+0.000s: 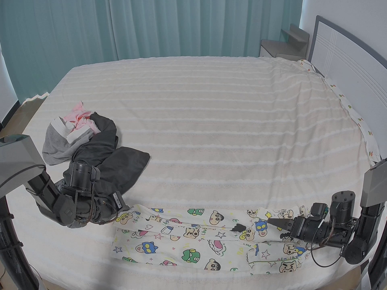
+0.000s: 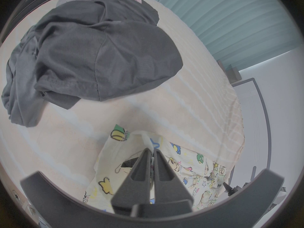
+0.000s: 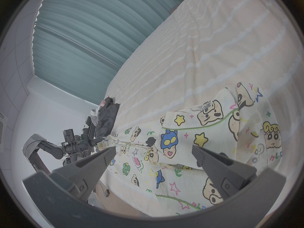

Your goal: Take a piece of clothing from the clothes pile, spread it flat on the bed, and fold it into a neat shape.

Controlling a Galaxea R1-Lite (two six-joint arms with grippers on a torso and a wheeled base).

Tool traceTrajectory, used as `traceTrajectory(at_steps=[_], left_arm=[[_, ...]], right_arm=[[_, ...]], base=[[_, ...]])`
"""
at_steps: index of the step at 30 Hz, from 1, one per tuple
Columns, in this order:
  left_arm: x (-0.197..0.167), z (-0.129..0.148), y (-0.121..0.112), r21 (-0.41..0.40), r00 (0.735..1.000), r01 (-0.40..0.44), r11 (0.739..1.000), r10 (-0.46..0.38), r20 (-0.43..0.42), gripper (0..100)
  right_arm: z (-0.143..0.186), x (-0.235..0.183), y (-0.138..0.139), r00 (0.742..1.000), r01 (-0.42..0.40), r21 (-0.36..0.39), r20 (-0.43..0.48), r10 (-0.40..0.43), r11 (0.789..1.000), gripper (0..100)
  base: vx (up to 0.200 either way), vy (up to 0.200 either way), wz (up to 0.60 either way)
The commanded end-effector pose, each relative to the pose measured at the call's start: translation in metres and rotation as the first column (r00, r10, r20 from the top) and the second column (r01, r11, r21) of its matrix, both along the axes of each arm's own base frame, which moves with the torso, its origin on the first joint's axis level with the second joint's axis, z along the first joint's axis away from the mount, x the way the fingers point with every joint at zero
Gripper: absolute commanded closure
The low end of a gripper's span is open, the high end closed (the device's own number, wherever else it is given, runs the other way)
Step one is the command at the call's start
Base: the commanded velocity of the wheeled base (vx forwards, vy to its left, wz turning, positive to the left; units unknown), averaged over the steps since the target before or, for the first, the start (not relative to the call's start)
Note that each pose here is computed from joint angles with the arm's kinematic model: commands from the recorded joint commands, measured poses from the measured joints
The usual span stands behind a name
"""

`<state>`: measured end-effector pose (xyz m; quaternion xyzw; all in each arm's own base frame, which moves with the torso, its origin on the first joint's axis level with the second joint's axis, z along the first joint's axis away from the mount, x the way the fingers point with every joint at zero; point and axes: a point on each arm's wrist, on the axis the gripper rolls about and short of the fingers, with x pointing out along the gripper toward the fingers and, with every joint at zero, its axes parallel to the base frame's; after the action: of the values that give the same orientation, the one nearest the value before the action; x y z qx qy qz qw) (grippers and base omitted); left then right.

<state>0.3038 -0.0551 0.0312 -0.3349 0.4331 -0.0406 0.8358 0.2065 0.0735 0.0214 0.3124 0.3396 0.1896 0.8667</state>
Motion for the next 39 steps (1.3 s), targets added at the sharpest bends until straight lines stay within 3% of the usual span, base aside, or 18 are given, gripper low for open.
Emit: traceTrajectory(at_steps=[1, 8, 11, 14, 20, 23, 27, 39], left_arm=[[-0.008, 0.019, 0.003, -0.011, 0.999, -0.006, 1.0, 0.007, 0.053, 100], [-0.013, 0.03, 0.004, -0.038, 0.997, -0.002, 0.999, 0.005, 0.072, 100], [-0.014, 0.036, 0.004, -0.077, 0.997, -0.03, 0.997, 0.036, 0.075, 100], [-0.022, 0.042, 0.004, -0.174, 0.999, -0.009, 0.985, 0.018, 0.049, 100], [-0.03, 0.048, 0.014, -0.197, 0.997, 0.003, 0.98, 0.012, 0.078, 100], [-0.036, 0.038, 0.021, -0.1, 0.993, 0.067, 0.993, -0.057, 0.101, 100], [-0.046, 0.022, 0.037, 0.037, 0.982, 0.151, 0.988, -0.154, 0.11, 100], [-0.037, -0.015, 0.038, 0.132, 0.956, 0.234, 0.963, -0.252, 0.152, 100]], right_arm=[[0.0, -0.003, -0.001, 1.0, -0.001, -0.001, -0.006, 0.001, 1.0, 0], [-0.001, -0.003, -0.001, 1.0, -0.001, -0.002, -0.007, 0.001, 1.0, 0], [-0.001, -0.003, -0.001, 1.0, 0.0, -0.001, -0.009, 0.0, 1.0, 0], [-0.002, -0.003, -0.001, 1.0, -0.001, -0.001, -0.013, 0.001, 1.0, 0], [-0.004, -0.003, -0.001, 1.0, 0.001, -0.006, -0.02, -0.001, 1.0, 0], [-0.004, -0.003, -0.001, 1.0, -0.001, -0.006, -0.02, 0.001, 1.0, 0], [-0.004, -0.003, -0.001, 1.0, 0.0, -0.005, -0.021, 0.0, 1.0, 0], [-0.004, -0.003, -0.001, 1.0, -0.001, -0.007, -0.023, 0.001, 1.0, 0]], base=[[0.0, 0.0, 0.0], [0.0, 0.0, 0.0], [0.0, 0.0, 0.0], [0.0, 0.0, 0.0], [0.0, 0.0, 0.0], [0.0, 0.0, 0.0], [0.0, 0.0, 0.0], [0.0, 0.0, 0.0]])
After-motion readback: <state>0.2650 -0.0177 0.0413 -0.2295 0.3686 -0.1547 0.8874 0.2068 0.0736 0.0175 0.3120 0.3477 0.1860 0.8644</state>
